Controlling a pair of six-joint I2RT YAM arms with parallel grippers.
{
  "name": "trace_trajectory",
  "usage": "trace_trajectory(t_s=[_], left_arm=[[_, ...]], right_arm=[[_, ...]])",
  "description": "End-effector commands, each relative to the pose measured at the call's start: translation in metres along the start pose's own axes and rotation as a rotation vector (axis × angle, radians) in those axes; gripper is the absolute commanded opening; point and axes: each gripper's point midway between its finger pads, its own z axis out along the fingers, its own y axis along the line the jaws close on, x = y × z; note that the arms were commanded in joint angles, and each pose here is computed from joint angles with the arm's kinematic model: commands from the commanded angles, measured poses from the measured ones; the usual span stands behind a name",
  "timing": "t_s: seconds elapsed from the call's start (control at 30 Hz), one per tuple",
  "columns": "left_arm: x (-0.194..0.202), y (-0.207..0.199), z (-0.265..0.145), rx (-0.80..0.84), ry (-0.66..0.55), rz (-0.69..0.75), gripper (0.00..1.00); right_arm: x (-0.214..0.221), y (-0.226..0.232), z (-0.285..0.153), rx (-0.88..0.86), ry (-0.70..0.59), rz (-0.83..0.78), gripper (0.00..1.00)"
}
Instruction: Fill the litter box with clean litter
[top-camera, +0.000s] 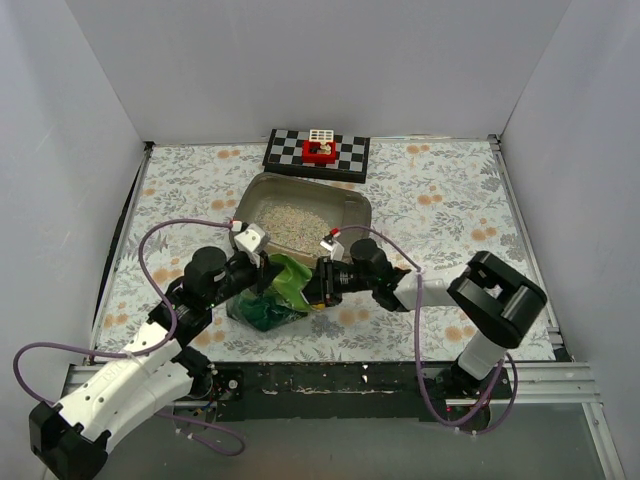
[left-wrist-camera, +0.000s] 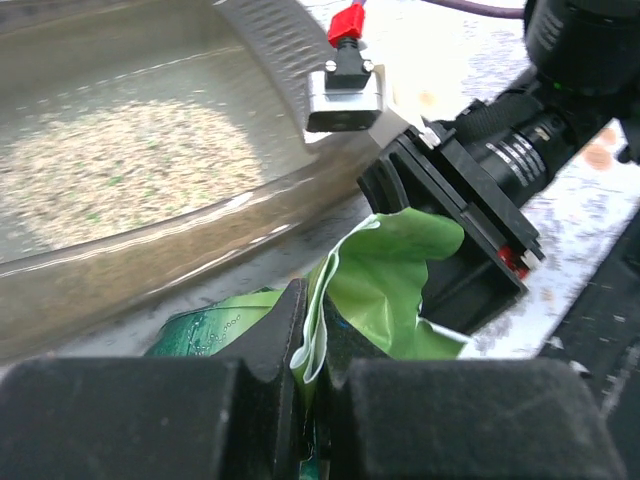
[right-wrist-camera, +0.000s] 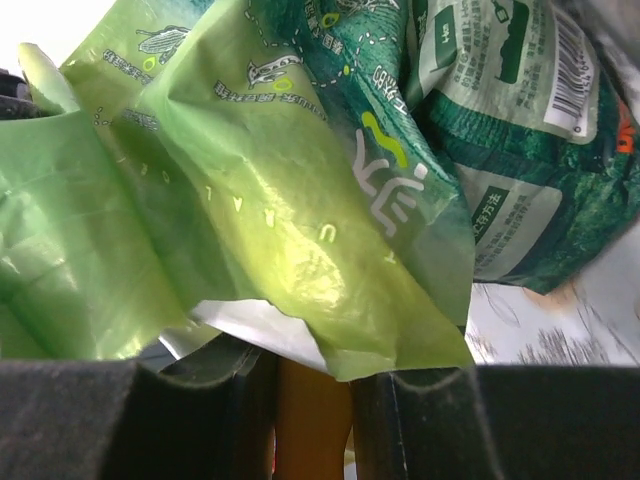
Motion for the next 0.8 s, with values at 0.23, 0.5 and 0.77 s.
trace_trajectory(t_s=[0.23, 0.5, 0.77], left_arm=[[0.004, 0.030, -0.017, -0.178, -0.023, 0.108, 0.00], [0.015, 0.022, -0.007, -0.128, -0.013, 0.066, 0.00], [0.016, 0.023, -0.006, -0.135, -0.021, 0.055, 0.00]], right_arm=[[-0.023, 0.068, 0.053, -0.193, -0.010, -0.116, 0.01], [-0.015, 0.078, 0.018, -0.257, -0.036, -0.132, 0.01], [-0.015, 0.080, -0.018, -0.290, -0.071, -0.123, 0.01]])
